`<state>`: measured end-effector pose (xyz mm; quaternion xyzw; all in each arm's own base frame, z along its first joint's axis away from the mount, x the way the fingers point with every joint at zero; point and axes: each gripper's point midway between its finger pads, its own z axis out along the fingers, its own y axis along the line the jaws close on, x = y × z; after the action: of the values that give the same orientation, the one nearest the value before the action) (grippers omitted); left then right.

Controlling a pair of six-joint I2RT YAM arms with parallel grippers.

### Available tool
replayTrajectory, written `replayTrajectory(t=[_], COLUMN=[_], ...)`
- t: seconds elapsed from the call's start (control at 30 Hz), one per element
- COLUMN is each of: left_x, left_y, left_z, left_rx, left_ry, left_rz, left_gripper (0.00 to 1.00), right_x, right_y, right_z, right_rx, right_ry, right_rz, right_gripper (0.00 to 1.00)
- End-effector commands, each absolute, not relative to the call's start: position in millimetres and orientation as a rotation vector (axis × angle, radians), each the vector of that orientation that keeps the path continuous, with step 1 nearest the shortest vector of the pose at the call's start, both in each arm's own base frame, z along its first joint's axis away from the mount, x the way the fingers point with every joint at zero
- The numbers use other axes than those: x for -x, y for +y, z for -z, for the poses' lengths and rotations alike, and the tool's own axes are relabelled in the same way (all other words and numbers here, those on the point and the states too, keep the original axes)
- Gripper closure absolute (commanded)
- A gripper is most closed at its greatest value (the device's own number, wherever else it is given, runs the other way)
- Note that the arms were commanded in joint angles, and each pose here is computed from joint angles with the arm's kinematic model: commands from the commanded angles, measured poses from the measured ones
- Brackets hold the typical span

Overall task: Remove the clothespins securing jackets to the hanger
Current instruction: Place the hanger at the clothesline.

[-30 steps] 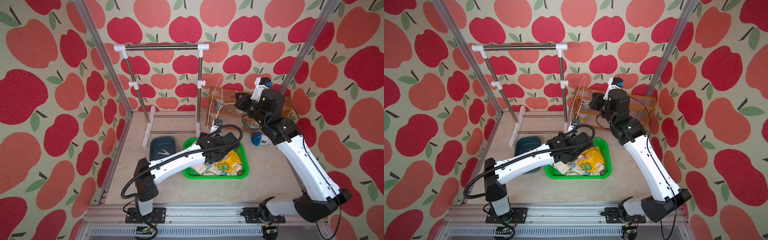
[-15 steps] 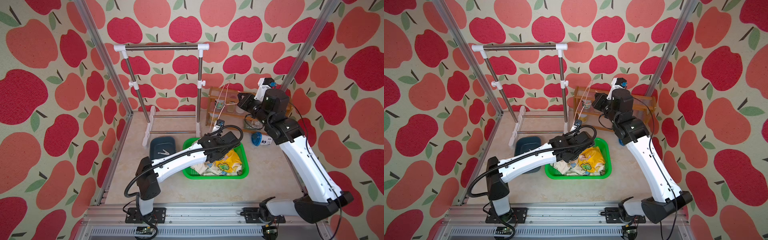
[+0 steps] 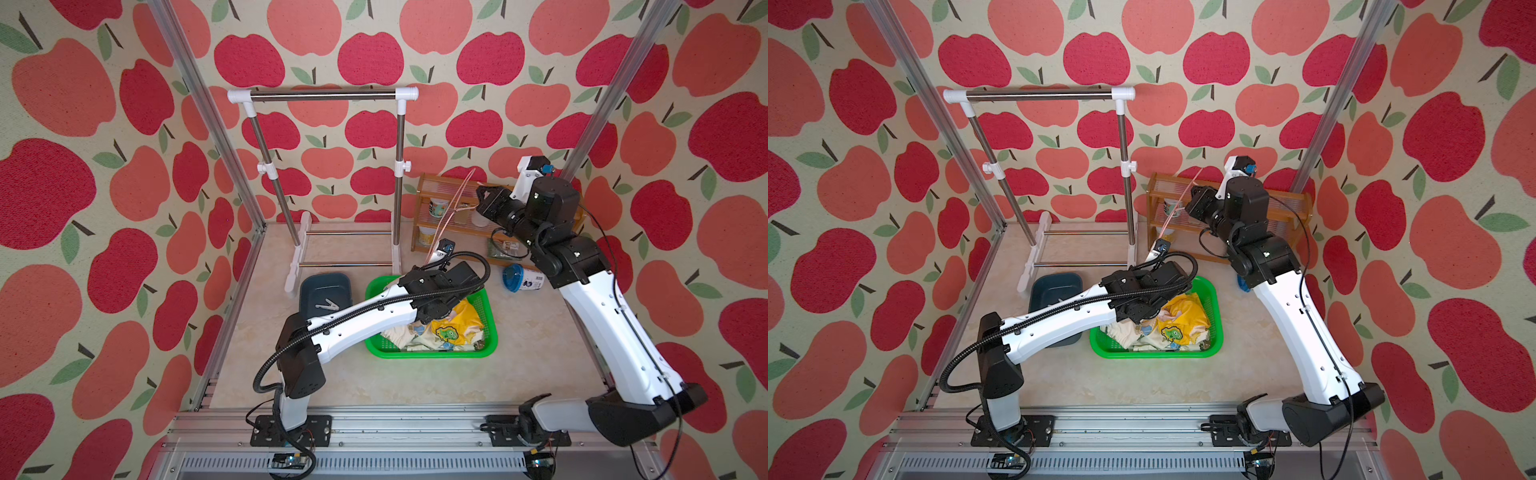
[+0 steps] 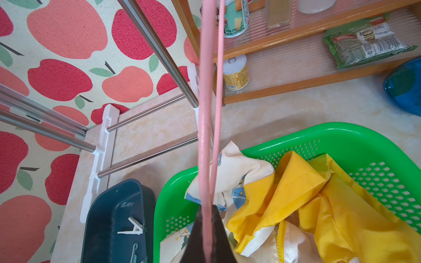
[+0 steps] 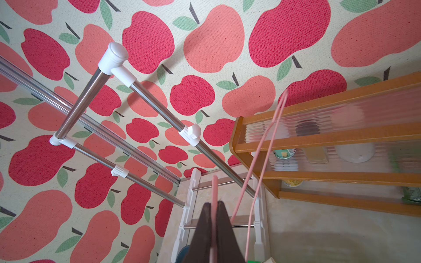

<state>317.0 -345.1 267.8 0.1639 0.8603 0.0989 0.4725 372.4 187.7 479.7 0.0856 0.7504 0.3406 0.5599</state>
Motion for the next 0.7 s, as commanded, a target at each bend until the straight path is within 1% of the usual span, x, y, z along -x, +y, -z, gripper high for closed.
replayTrajectory(t=[0.0, 0.03, 0.1, 0.33, 0.4, 0.43, 0.47, 0.5, 0.6, 0.67], left_x=[-322, -323, -325, -324, -324, -322, -322, -321, -317, -312], left_y=[-338, -335, -328, -291, -279, -270, -264, -257, -234, -220], left_z=[-281, -281, -286, -315, -321, -327, -330, -335, -352, -366], left_rx=[-0.343, -0.334, -0.314, -0.222, -0.182, -0.152, -0.128, -0.103, -0.028, 0.006], left_ry=[2.12, 2.122, 2.115, 2.06, 2.052, 2.043, 2.039, 2.031, 2.001, 1.973], left_rz=[-0.199, -0.206, -0.212, -0.242, -0.226, -0.21, -0.195, -0.179, -0.139, -0.128], left_gripper=[1.0, 1.0, 1.0, 1.0, 1.0, 1.0, 1.0, 1.0, 1.0, 1.0], right_x=[-368, -368, -366, -345, -334, -326, -319, -310, -298, -294], right_y=[186, 187, 189, 198, 205, 209, 215, 219, 213, 202], right_z=[-499, -498, -497, -480, -481, -482, -483, -483, -472, -466], right_rx=[-0.147, -0.138, -0.11, 0.02, 0.116, 0.172, 0.249, 0.316, 0.381, 0.371], right_ry=[1.711, 1.714, 1.723, 1.786, 1.775, 1.763, 1.741, 1.728, 1.733, 1.739], right_rz=[-0.811, -0.81, -0.808, -0.823, -0.846, -0.863, -0.875, -0.883, -0.826, -0.758], right_gripper=[0.89, 0.83, 0.66, 0.49, 0.41, 0.31, 0.08, 0.01, 0.01, 0.01])
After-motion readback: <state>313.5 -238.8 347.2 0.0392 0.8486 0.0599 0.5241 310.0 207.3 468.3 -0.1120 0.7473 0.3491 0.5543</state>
